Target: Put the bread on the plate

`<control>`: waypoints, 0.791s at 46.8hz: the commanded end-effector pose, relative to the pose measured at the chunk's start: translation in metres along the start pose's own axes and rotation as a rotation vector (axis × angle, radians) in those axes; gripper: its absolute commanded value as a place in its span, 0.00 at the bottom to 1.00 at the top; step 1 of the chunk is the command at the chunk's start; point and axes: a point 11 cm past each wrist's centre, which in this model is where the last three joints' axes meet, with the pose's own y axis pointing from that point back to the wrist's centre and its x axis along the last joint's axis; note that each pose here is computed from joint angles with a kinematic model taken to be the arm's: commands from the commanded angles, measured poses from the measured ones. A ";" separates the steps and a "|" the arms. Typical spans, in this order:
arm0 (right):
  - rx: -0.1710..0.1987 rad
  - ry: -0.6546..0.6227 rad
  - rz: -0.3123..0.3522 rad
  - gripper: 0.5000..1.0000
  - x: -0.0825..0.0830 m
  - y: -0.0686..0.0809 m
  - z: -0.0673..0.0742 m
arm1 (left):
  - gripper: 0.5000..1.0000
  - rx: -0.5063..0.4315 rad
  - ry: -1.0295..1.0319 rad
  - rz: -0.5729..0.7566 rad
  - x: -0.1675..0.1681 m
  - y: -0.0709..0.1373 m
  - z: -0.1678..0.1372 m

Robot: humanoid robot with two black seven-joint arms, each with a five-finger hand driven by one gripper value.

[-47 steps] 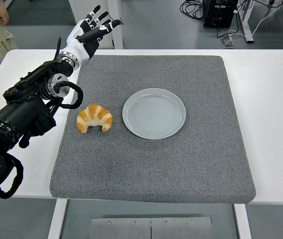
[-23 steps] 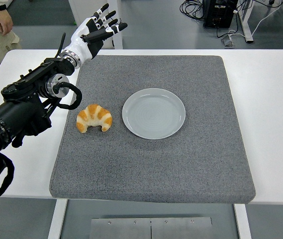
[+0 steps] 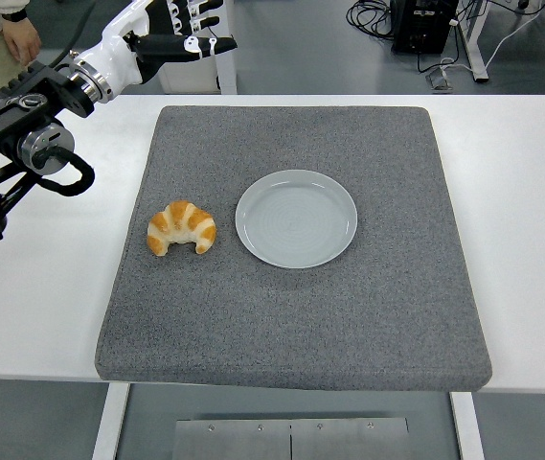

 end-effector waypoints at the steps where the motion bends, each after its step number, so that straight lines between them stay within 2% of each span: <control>1: 0.000 0.000 0.000 1.00 0.000 0.000 0.000 | 0.95 0.013 -0.123 0.005 -0.001 0.002 0.001; 7: 0.000 0.000 0.000 1.00 0.000 0.000 0.000 | 0.95 0.005 -0.222 -0.036 -0.015 0.005 0.004; 21: 0.000 -0.001 -0.001 1.00 0.000 0.000 0.000 | 0.95 0.036 -0.423 -0.201 -0.049 0.035 -0.002; 27: 0.000 -0.001 -0.001 1.00 0.000 0.000 0.000 | 0.95 0.064 -0.577 -0.240 -0.050 0.048 -0.012; 37: 0.000 0.000 0.000 1.00 0.000 0.000 0.000 | 0.95 0.097 -0.672 -0.299 -0.051 0.068 -0.022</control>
